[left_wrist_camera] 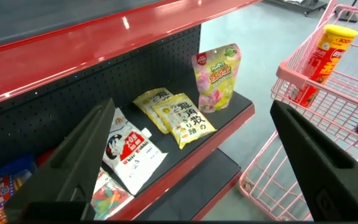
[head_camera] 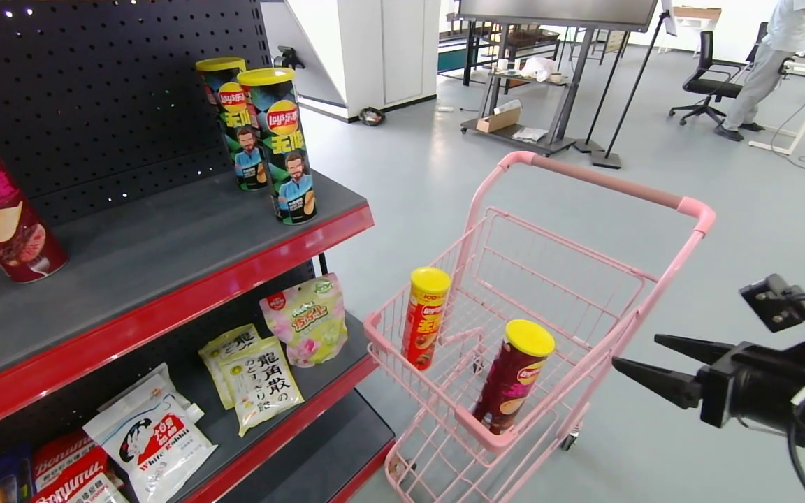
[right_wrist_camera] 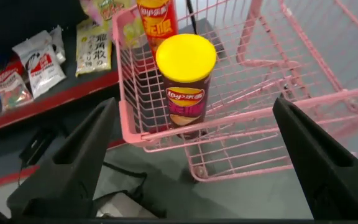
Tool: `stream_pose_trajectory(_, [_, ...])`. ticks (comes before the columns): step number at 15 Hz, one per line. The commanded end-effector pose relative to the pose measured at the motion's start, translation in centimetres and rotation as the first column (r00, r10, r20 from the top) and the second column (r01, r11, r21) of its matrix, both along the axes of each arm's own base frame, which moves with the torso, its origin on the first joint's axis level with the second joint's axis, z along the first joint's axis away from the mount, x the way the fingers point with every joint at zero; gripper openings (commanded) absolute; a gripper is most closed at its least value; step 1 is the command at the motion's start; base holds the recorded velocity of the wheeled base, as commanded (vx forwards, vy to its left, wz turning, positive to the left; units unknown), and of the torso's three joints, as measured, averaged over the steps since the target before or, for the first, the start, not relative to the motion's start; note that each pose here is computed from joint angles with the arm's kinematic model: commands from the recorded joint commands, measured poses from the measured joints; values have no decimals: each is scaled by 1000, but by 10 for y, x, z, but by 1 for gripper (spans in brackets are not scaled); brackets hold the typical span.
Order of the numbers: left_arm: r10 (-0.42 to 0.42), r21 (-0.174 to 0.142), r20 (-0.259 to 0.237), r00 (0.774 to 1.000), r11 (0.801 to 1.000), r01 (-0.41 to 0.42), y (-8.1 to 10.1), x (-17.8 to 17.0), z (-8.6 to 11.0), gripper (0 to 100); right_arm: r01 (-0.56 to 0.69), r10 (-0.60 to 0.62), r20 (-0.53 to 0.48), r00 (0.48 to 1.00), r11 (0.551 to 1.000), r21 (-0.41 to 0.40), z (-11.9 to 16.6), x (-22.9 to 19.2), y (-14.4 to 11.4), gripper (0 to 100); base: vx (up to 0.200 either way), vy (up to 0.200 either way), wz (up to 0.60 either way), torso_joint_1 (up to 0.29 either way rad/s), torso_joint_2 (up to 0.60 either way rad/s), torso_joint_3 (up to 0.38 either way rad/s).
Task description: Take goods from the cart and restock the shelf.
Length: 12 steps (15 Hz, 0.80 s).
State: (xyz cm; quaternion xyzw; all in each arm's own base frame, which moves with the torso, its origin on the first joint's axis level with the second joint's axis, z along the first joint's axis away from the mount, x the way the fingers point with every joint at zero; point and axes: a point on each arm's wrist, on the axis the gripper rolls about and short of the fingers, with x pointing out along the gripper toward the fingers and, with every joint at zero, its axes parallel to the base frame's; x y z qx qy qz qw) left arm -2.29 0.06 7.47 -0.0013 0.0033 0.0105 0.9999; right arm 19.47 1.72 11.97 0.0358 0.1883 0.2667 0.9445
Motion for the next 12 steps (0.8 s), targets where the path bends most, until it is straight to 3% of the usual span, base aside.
stream_pose_trajectory(1, [0, 0, -1, 1000, 1000, 0, 0, 0, 0, 100, -90, 88, -142, 986, 996, -6, -52, 29, 14, 100, 0, 0, 0, 0, 0, 0])
stream_pose_trajectory(12, [0, 0, -1, 1000, 1000, 0, 0, 0, 0, 100, -134, 130, -137, 982, 991, -24, -82, 72, 38, 100, 0, 0, 0, 0, 0, 0])
